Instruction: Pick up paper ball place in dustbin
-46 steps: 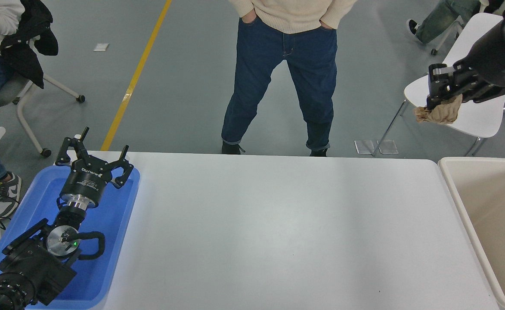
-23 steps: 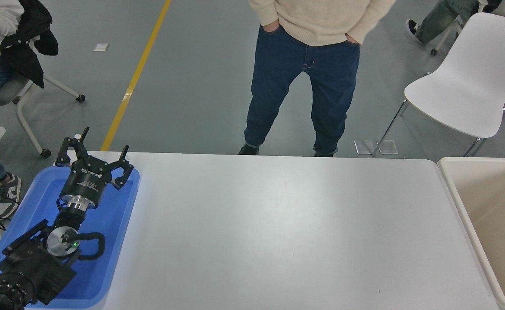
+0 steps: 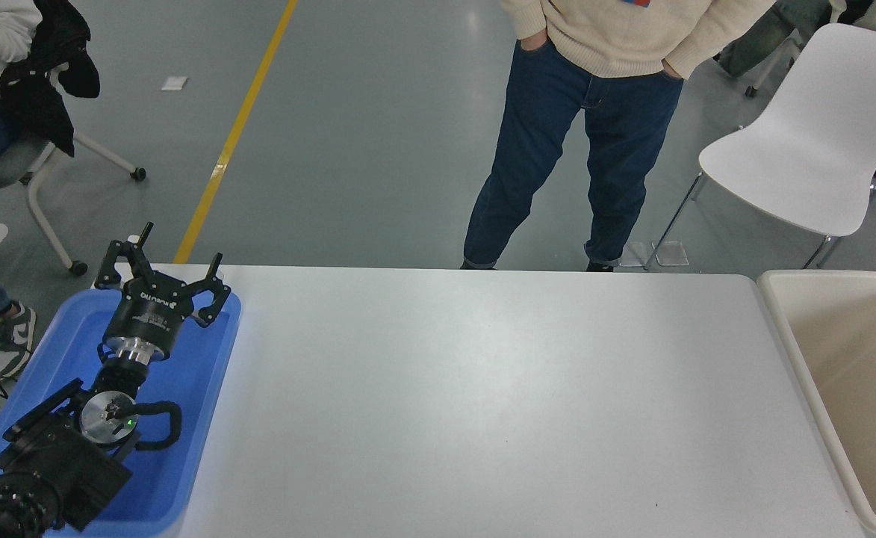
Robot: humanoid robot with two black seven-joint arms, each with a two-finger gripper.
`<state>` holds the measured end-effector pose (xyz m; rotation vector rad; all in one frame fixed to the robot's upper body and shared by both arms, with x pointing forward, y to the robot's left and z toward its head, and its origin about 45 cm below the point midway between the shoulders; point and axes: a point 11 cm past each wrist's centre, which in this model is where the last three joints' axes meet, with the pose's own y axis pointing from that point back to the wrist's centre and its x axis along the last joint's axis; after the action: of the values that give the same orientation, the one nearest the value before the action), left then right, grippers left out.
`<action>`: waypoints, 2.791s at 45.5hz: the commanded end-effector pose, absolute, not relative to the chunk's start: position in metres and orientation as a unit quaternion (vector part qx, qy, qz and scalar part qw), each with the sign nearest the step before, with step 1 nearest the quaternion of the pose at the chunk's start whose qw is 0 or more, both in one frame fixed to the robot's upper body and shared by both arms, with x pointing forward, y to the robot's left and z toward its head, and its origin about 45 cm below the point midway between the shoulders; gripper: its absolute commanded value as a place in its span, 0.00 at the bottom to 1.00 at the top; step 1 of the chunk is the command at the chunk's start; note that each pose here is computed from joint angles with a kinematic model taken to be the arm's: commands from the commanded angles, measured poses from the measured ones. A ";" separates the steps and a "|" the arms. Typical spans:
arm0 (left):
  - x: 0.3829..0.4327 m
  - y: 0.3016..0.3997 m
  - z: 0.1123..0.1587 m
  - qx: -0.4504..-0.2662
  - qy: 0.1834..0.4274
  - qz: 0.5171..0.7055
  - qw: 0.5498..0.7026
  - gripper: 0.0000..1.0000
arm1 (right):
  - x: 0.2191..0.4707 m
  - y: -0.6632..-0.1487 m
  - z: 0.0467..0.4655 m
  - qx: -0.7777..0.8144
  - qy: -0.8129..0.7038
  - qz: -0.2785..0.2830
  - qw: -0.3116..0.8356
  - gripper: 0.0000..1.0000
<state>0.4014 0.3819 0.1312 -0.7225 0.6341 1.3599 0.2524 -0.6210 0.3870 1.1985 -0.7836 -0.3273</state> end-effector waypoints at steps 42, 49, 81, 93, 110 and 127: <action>0.4019 0.3815 0.1318 -0.322 0.281 0.603 0.673 1.00 | 0.291 -0.620 0.126 0.447 -0.500 0.050 0.740 0.00; 0.4019 0.3816 0.1317 -0.322 0.281 0.604 0.673 1.00 | 0.296 -0.611 0.116 0.429 -0.511 0.083 0.740 0.00; 0.4019 0.3816 0.1317 -0.322 0.281 0.604 0.673 1.00 | 0.303 -0.610 0.123 0.410 -0.545 0.110 0.723 0.97; 0.4019 0.3815 0.1316 -0.321 0.282 0.604 0.673 1.00 | 0.315 -0.595 0.122 0.435 -0.686 0.009 0.584 1.00; 0.4019 0.3815 0.1316 -0.321 0.282 0.604 0.673 1.00 | 0.353 -0.527 0.124 0.517 -0.791 -0.137 0.297 1.00; 0.4020 0.3806 0.1313 -0.321 0.282 0.603 0.674 1.00 | 0.365 -0.411 0.129 0.635 -0.746 -0.191 0.064 1.00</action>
<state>0.4019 0.3815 0.1316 -0.7228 0.6339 1.3587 0.3513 -0.4736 0.1072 1.5763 -2.0940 -0.4859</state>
